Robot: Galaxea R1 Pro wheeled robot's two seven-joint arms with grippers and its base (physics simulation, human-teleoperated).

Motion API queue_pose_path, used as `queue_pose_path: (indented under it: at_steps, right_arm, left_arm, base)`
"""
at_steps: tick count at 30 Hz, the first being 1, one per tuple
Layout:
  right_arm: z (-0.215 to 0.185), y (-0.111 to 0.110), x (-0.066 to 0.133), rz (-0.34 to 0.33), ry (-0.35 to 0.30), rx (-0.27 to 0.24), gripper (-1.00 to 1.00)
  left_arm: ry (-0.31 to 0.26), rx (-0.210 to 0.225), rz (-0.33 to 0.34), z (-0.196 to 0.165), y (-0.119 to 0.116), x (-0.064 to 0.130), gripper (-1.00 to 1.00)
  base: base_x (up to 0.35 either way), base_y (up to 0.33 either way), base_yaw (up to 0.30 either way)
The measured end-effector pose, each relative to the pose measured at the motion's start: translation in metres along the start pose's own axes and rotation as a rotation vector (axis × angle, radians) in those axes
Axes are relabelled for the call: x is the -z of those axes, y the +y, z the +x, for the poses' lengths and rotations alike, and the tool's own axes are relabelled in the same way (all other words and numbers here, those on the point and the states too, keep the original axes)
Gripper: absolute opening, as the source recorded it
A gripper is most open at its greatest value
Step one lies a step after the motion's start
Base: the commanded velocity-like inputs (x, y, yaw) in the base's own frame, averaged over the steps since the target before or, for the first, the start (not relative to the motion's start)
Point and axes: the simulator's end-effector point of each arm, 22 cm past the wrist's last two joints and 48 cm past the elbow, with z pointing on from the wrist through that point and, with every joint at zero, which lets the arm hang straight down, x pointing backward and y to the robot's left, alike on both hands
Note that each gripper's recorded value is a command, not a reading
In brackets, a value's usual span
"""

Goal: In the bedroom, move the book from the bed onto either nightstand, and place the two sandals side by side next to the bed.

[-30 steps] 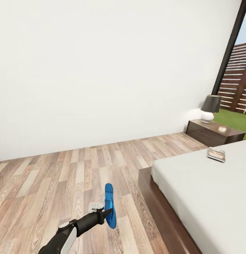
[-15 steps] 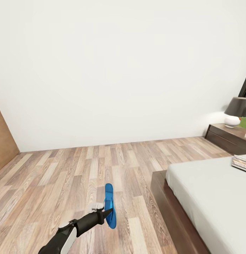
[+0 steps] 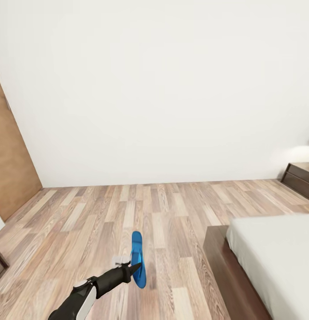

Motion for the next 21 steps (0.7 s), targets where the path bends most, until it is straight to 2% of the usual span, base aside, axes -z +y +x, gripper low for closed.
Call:
queue_pose_path:
  at_steps: [14, 21]
  right_arm:
    - [-0.0001, 0.0, 0.0001, 0.0, 0.0, 0.0, 1.0]
    - [0.0, -0.0002, -0.0002, 0.0, 0.001, 0.001, 1.0]
  left_arm:
    - [0.0, 0.0, 0.0, 0.0002, 0.0, 0.0001, -1.0]
    - [-0.001, 0.0, 0.001, -0.0002, 0.0001, -0.0001, -1.0]
  base:
    - [0.319, 0.0, 0.017]
    - [0.064, 0.0, 0.233]
